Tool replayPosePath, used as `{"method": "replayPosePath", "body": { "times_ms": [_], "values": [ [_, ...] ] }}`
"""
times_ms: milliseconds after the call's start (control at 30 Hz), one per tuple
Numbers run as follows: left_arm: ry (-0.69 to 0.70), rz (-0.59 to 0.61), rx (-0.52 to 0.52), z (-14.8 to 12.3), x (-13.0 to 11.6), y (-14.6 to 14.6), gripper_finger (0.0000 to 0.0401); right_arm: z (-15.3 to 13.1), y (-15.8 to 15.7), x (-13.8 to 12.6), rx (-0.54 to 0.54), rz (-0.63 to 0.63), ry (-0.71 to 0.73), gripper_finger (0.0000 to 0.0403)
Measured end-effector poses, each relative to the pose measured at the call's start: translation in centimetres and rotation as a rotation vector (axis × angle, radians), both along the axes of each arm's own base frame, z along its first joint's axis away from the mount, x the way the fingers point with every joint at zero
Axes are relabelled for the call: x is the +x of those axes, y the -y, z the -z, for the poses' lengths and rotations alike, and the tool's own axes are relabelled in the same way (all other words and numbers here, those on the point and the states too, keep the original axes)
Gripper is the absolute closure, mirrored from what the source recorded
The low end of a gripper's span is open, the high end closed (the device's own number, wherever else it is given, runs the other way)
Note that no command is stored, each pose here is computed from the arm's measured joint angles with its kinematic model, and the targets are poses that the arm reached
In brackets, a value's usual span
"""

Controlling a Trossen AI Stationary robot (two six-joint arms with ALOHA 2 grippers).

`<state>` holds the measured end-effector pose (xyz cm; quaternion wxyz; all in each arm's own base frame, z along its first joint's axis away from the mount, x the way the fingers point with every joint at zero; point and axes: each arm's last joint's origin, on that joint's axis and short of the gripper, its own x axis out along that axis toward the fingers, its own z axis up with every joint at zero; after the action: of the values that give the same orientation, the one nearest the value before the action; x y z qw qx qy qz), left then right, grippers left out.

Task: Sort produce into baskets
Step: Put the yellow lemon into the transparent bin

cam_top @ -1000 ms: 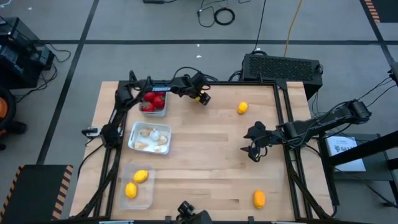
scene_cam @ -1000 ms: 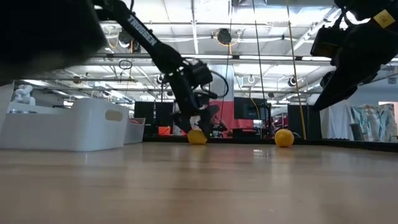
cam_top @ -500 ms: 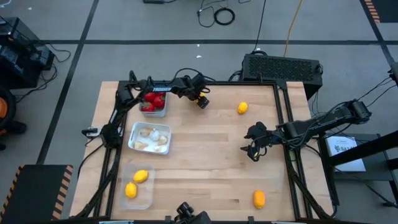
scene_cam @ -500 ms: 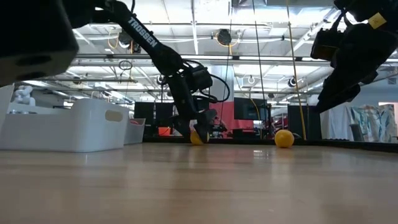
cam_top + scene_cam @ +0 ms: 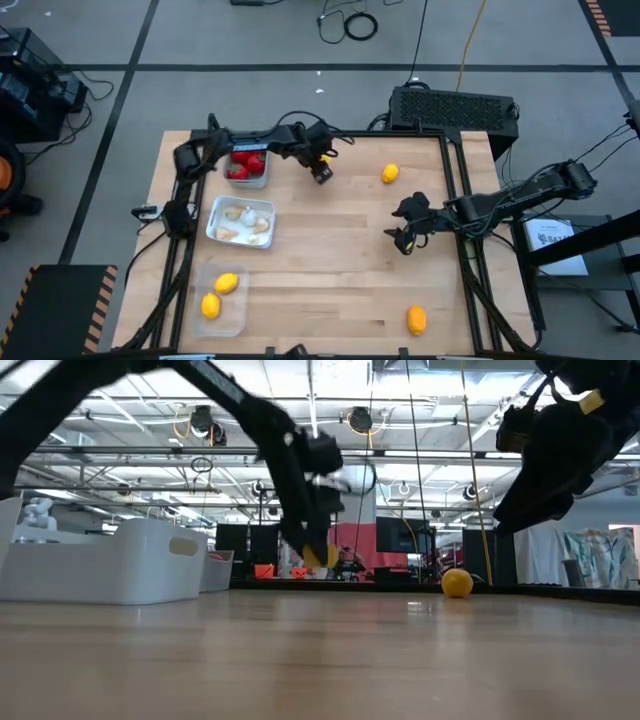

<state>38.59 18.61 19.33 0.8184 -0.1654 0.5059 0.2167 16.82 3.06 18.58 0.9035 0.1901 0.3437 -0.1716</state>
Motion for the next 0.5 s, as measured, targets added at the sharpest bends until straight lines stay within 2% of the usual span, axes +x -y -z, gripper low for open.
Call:
{"method": "replayPosePath", "body": {
  "times_ms": [233,400,500],
  "values": [
    [0.134,0.094,0.076,-8.6,-2.1,4.5,0.0207,0.0,-0.1,0.5,-0.009,-0.002,0.022,0.0101],
    [0.231,0.12,0.101,-14.3,-5.4,7.7,0.0208,0.2,-0.2,1.3,-0.051,0.005,0.054,0.0101],
    [0.257,0.126,0.087,-16.7,-7.7,9.5,0.0208,0.3,-0.3,1.9,-0.059,-0.006,0.074,0.0101]
  ]
}}
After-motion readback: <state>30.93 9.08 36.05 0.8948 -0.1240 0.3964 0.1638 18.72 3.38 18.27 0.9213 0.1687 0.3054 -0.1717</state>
